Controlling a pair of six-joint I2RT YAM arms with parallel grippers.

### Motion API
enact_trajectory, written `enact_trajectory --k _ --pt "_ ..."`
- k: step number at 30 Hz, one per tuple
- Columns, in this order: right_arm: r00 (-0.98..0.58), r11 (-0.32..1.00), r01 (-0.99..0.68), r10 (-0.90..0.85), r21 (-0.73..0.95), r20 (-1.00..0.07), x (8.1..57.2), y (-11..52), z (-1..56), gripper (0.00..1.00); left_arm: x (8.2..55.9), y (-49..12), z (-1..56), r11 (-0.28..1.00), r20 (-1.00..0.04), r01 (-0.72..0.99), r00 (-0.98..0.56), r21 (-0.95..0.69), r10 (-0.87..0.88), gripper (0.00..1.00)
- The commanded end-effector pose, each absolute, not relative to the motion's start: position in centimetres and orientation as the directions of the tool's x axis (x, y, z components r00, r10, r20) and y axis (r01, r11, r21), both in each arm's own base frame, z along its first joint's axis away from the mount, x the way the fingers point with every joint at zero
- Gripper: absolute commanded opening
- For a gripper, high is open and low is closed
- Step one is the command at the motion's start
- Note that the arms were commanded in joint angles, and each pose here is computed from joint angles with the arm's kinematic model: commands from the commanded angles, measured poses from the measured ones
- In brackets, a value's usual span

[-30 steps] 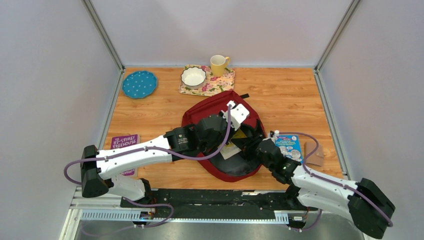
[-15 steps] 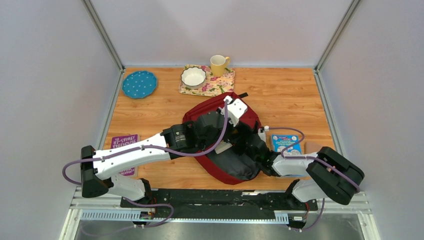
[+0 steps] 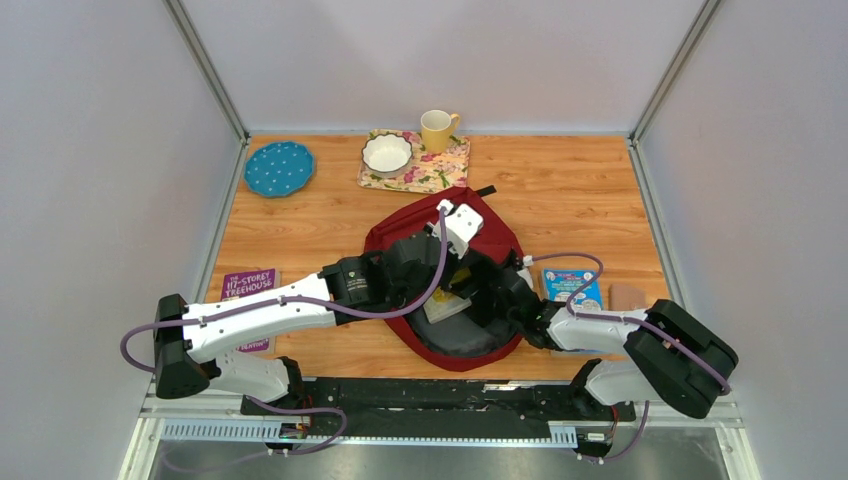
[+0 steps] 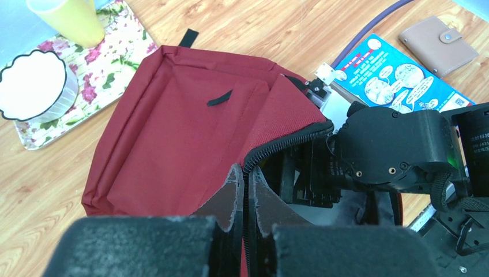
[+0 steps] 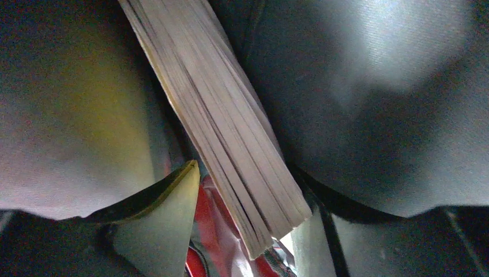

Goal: Pack the student bag
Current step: Place the book in the student bag.

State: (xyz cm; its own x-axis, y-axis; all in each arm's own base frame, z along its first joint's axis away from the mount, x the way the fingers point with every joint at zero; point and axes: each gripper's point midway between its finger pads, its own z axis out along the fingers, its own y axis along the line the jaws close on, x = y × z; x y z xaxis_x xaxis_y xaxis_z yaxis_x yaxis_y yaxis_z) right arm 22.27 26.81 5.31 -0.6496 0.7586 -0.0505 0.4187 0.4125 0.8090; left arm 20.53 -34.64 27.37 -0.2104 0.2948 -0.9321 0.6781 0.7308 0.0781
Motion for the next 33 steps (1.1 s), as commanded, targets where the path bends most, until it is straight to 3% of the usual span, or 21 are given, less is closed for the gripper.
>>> enact_trajectory --k 1,3,5,6,9,11,20,26,28,33 --pt "-0.706 0.447 0.421 0.708 0.79 -0.024 21.1 27.5 5.4 0.6 20.4 -35.0 29.8 0.741 -0.96 0.671 -0.197 0.015 0.198 0.0" --pt "-0.715 0.448 0.438 0.699 0.779 0.001 20.6 27.7 4.9 0.59 20.4 -35.1 29.6 0.74 -0.959 0.673 -0.201 0.014 0.201 0.0" --pt "-0.711 0.445 0.45 0.703 0.774 0.01 20.5 27.6 4.3 0.51 20.4 -35.2 29.7 0.738 -0.959 0.675 -0.202 0.01 0.198 0.0" --pt "-0.702 0.433 0.458 0.712 0.776 0.017 20.5 27.4 4.2 0.36 20.3 -35.2 29.5 0.737 -0.958 0.676 -0.205 0.008 0.198 0.0" --pt "-0.687 0.411 0.461 0.727 0.787 0.022 20.7 27.3 4.0 0.09 20.2 -35.2 29.5 0.734 -0.958 0.679 -0.208 0.004 0.197 0.0" --pt "-0.682 0.393 0.444 0.731 0.805 0.019 21.3 27.7 4.5 0.0 20.2 -35.2 29.4 0.733 -0.958 0.68 -0.21 0.0 0.195 0.0" --pt "-0.643 0.286 0.276 0.765 0.918 -0.045 26.9 30.7 10.3 0.0 19.9 -34.6 29.2 0.726 -0.958 0.687 -0.206 0.004 0.201 0.0" --pt "-0.614 0.255 0.228 0.787 0.94 -0.065 29.1 30.5 11.2 0.01 20.0 -33.7 28.7 0.731 -0.955 0.682 -0.209 0.011 0.209 0.0" --pt "-0.62 0.294 0.257 0.781 0.921 -0.076 29.1 30.2 9.9 0.06 20.1 -33.4 28.6 0.738 -0.956 0.675 -0.21 0.009 0.204 0.0" --pt "-0.663 0.436 0.337 0.739 0.834 -0.119 27.3 28.7 6.0 0.31 20.5 -32.6 28.0 0.758 -0.952 0.652 -0.231 0.001 0.2 0.0"
